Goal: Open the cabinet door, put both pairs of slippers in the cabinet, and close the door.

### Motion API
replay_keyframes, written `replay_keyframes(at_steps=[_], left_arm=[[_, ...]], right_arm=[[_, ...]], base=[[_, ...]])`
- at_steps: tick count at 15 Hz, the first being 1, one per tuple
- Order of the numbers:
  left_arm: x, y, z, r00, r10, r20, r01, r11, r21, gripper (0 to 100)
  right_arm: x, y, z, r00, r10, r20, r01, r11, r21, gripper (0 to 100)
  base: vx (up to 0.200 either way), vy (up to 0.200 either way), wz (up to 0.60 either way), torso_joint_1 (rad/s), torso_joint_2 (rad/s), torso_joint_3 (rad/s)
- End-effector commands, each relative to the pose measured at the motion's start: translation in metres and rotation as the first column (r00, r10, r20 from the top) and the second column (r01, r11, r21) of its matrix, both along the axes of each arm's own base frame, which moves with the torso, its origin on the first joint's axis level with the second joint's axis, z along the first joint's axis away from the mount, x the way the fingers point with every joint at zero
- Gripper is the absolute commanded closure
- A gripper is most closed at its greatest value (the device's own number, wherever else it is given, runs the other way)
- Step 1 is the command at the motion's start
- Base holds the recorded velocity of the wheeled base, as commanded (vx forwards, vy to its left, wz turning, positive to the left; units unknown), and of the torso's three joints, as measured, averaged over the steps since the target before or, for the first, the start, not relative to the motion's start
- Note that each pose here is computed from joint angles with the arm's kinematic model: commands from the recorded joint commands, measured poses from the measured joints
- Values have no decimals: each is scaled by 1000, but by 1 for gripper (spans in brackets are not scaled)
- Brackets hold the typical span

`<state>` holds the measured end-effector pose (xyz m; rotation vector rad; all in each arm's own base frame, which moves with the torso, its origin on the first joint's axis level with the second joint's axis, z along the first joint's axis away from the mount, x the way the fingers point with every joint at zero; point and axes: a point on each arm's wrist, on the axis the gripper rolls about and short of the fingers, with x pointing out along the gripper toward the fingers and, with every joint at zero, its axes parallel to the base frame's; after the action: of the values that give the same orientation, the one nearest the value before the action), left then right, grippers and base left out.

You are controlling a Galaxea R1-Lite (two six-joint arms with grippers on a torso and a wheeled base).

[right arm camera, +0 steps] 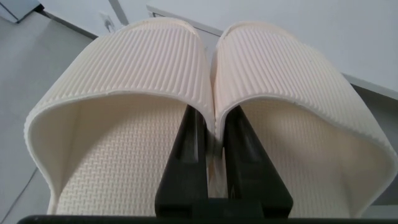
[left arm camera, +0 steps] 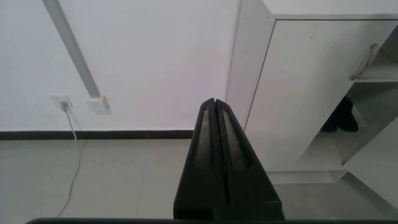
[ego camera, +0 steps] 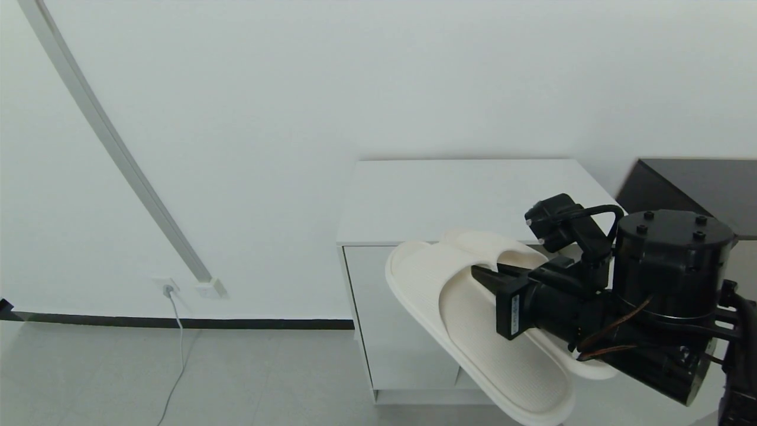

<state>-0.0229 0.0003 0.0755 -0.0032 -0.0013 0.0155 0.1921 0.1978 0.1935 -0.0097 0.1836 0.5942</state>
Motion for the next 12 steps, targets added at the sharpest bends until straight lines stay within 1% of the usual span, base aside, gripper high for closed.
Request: replay_keyframes(at_steps=[1, 12], left_arm=[[0, 0, 0, 1000, 0, -1, 0, 1000, 0, 100], [0, 0, 0, 1000, 0, -3, 0, 1000, 0, 100]], right_arm=[[-1, 2, -2, 1000, 4, -4, -4, 1000, -6, 100], [-9, 7, -1, 1000, 14, 2, -14, 1000, -6, 100]], base=[[0, -200, 0, 2, 2, -2], [0, -200, 0, 2, 3, 3]])
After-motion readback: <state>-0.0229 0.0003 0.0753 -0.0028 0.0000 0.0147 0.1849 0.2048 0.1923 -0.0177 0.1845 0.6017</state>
